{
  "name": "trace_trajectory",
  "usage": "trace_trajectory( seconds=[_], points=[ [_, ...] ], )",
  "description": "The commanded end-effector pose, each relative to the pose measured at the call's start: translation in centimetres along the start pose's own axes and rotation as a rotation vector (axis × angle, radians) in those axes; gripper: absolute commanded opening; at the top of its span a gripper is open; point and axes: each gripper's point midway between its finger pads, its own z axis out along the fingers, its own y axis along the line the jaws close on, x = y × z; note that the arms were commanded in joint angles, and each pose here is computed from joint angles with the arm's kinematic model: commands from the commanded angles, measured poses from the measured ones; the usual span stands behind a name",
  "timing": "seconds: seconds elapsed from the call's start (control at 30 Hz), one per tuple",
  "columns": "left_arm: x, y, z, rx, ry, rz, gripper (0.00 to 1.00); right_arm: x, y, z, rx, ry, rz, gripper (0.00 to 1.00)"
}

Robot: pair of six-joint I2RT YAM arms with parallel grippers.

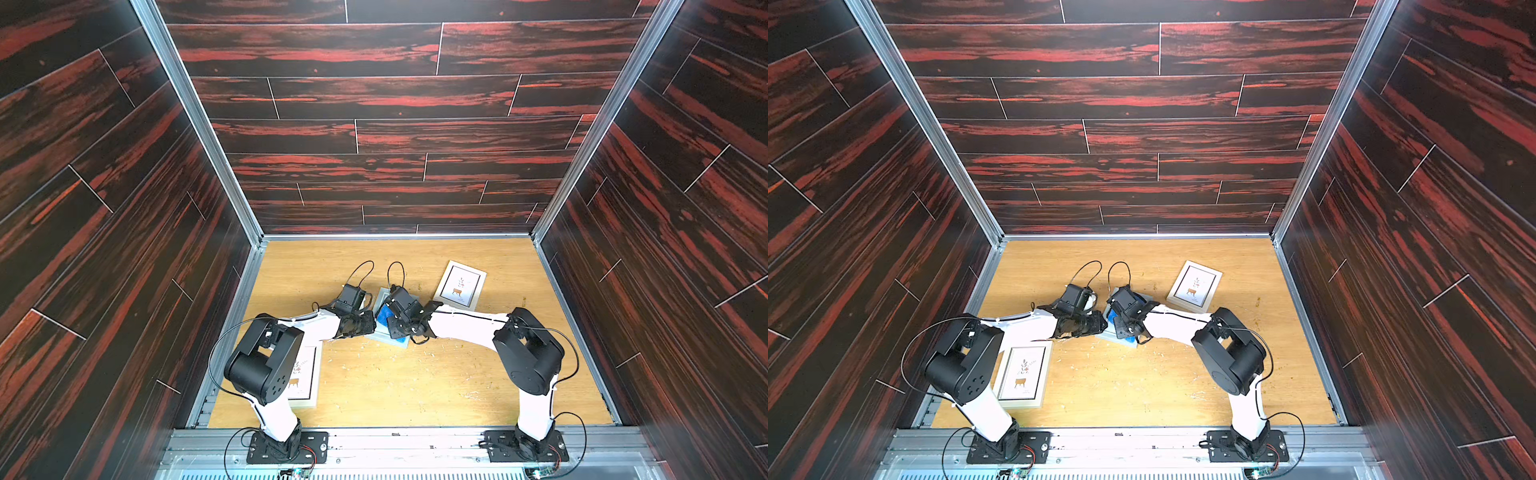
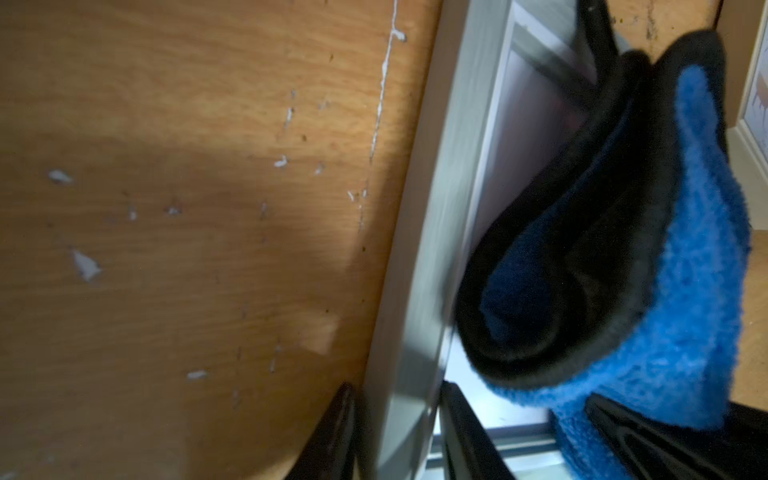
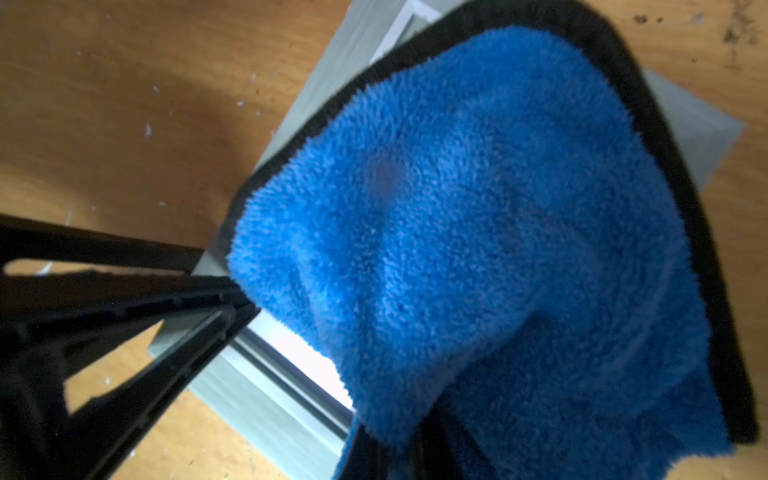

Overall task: Wipe the picture frame with a cloth
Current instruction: Wipe the dirt from the picture frame.

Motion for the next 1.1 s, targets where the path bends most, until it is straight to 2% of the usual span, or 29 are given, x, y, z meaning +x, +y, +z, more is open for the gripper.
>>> trace_trajectory(
  seconds=[0.0,0.1,0.2,0.33,0.5,0.57,0.63,0.8,0.9,1.0,1.07],
  points=[
    [5.5,4.0,1.3,-0.142,0.170,-0.026,0.36,-1.5,-4.1,1.4,0.121,0.012,0.049,0.00],
    [6.4,4.2,1.2,-0.156,0.186,-0.015,0.35,-5.1,-5.7,2.7,0.153,-0.031,0.067,0.00],
    [7.2,4.8,1.0,-0.173,0.196,-0.014,0.33,-6.2,-7.0,3.6,0.233,-0.031,0.052,0.00],
    [8.3,5.8,0.8,-0.206,0.219,-0.013,0.31,-3.5,-6.1,3.3,0.182,0.015,0.032,0.00],
    [9.4,6.4,0.6,-0.225,0.237,-0.011,0.30,1.5,-3.1,0.3,0.098,0.060,-0.001,0.00],
    [10.0,6.5,0.4,-0.236,0.248,-0.004,0.30,2.2,-3.0,-0.4,0.081,0.063,0.008,0.00],
    [11.0,6.8,0.4,-0.248,0.267,-0.002,0.30,1.5,-4.0,-0.1,0.118,0.039,0.005,0.00],
    [12.2,6.4,-0.4,-0.245,0.269,0.004,0.30,-3.1,-8.2,3.1,0.227,0.008,0.039,0.00],
    [12.8,6.2,-0.3,-0.250,0.272,0.006,0.30,-4.8,-8.5,4.1,0.250,0.009,0.033,0.00],
    [13.1,6.0,-0.2,-0.239,0.274,-0.003,0.30,-3.9,-6.7,3.2,0.206,0.008,0.005,0.00],
    [13.1,5.9,-0.1,-0.235,0.272,-0.004,0.30,-1.6,-5.6,2.1,0.179,0.037,-0.009,0.00]
  ],
)
